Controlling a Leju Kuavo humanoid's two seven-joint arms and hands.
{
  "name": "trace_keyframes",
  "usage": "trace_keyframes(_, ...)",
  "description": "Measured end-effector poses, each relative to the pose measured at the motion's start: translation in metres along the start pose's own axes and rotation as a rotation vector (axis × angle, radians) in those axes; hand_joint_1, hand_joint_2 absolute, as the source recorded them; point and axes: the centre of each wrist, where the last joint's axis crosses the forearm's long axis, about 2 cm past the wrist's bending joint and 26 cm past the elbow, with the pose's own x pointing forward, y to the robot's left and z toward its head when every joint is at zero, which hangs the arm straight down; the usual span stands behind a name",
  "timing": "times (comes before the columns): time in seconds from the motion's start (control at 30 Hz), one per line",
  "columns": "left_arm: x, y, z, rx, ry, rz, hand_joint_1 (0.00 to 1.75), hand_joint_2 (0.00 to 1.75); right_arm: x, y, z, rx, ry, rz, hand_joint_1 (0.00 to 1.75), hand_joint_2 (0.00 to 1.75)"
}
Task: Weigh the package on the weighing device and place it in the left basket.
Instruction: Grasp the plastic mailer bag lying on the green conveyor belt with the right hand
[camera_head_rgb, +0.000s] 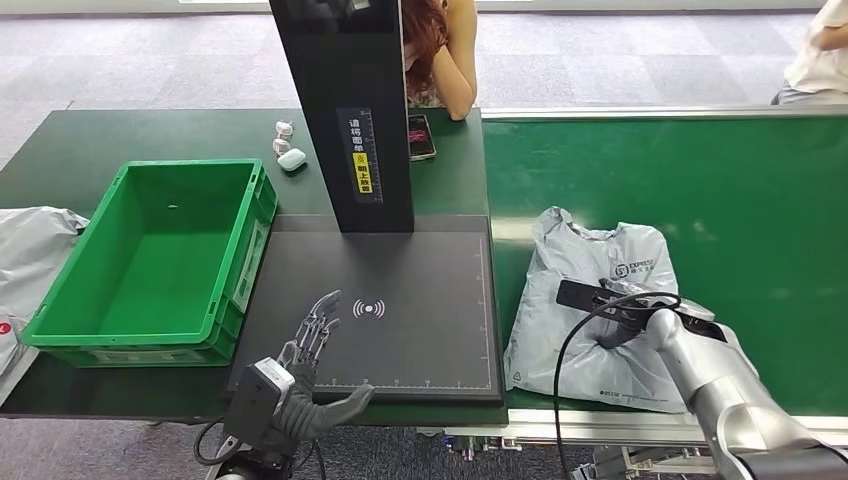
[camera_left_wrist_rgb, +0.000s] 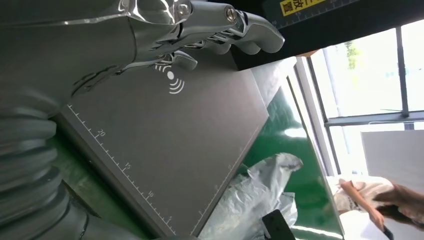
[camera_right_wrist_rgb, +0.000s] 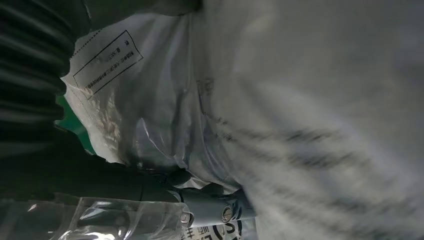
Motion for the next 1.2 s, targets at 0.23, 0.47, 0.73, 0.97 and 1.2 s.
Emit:
trace_keyframes(0.23,-0.002,0.001,-0.011,-0.003,0.005,0.007,0.0,1.75,-0.007,0.004,0.0,0.112,0.05,0.028,0.0,1.75)
trace_keyframes(0.47,-0.003,0.001,-0.015,-0.002,0.007,0.007,0.0,1.75,-0.008,0.007,0.0,0.131,0.061,0.054,0.0,1.75)
trace_keyframes(0.73,-0.005,0.001,-0.014,0.004,0.015,0.013,0.0,1.75,-0.009,0.014,0.0,0.096,0.068,0.079,1.75,1.75)
trace_keyframes(0.97,-0.01,0.002,-0.012,0.009,0.023,0.014,0.0,1.75,-0.007,0.015,-0.001,0.041,0.074,0.097,1.75,1.75)
trace_keyframes(1.2,-0.012,0.002,-0.01,0.013,0.027,0.015,0.0,1.75,-0.009,0.023,-0.001,-0.044,0.068,0.095,1.75,1.75)
